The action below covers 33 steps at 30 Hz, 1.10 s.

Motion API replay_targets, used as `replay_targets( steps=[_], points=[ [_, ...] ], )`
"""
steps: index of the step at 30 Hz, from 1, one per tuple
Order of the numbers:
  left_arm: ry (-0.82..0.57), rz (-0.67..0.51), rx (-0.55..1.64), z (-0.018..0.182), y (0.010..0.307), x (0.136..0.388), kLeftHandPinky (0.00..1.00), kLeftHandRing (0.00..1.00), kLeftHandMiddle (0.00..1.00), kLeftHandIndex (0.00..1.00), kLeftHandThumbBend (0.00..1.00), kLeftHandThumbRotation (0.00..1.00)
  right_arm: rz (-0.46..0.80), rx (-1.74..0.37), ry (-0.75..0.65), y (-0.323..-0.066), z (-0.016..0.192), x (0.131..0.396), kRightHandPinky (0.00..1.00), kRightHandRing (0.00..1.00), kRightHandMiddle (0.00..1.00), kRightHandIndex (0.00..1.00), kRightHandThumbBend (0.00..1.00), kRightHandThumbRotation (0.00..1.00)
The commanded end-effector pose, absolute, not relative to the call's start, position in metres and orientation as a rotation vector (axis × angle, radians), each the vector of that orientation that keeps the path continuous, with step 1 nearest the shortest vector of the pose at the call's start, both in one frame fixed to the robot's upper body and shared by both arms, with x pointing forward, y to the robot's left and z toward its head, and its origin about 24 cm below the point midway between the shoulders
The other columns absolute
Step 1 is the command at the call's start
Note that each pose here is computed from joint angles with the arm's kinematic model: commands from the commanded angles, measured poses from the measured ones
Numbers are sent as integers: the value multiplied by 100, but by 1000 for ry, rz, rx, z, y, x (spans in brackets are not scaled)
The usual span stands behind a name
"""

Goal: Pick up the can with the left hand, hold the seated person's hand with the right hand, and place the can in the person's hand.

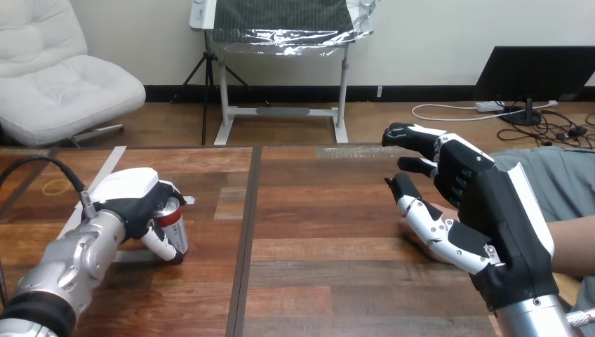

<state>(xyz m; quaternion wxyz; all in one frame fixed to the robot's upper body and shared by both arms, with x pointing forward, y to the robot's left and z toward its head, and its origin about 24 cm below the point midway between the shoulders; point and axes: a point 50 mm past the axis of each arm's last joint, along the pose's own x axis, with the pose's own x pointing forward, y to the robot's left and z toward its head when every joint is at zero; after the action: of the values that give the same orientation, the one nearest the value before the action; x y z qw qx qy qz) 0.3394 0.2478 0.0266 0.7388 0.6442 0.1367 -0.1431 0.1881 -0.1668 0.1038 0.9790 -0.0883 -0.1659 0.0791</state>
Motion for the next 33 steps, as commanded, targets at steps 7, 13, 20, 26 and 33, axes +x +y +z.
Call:
replay_targets(
  steps=[7,13,20,26,33],
  points=[
    [215,-280,1396,50,240,356,54,60,66,68,76,1,173,-189,-412,-167,121,193,79,85,82,68,35,0],
    [188,-262,1351,51,241,355,46,50,55,58,72,0,174,-190,-416,-166,121,193,80,85,81,67,34,0],
    [173,-234,1322,50,243,354,39,44,51,53,70,0,173,-186,-422,-166,121,194,80,84,79,66,35,0],
    [157,-220,1308,50,244,353,38,44,51,53,68,0,174,-187,-417,-166,121,194,80,83,79,66,35,0],
    [149,-223,1320,53,244,353,40,45,51,53,67,0,175,-197,-419,-166,121,194,80,83,78,65,35,0]
  ],
)
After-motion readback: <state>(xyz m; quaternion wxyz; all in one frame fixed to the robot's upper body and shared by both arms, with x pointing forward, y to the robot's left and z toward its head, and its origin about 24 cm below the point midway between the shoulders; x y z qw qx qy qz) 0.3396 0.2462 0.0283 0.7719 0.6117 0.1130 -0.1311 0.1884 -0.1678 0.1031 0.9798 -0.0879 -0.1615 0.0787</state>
